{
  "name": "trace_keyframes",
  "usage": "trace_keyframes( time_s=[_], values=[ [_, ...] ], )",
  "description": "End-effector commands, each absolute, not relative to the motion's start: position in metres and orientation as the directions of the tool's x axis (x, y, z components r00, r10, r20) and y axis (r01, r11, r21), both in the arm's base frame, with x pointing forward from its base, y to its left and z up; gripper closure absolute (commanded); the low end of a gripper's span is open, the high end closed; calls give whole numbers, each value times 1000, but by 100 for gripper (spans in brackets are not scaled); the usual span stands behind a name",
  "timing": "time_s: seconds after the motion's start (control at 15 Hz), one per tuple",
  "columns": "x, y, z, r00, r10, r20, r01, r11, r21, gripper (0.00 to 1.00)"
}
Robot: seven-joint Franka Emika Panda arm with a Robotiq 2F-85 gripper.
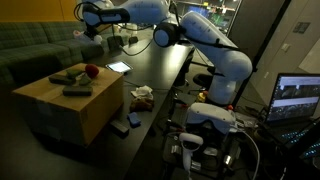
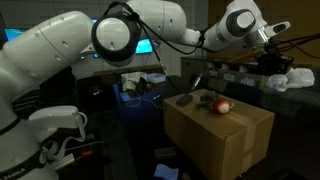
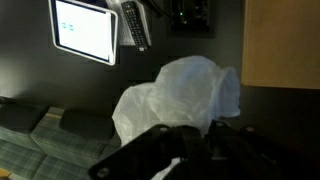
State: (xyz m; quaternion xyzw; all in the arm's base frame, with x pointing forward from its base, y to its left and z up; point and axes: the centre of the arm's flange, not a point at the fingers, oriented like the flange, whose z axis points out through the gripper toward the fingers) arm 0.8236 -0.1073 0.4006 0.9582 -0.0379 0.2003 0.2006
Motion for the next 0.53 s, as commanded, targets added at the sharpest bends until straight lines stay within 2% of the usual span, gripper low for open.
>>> trace_keyframes(
  time_s=[0.0,0.47],
  values=[
    [751,-126,427,942,-72,327,-205,-897,392,91],
    [691,-174,430,963,-249,99,-268,-876,400,91]
  ],
)
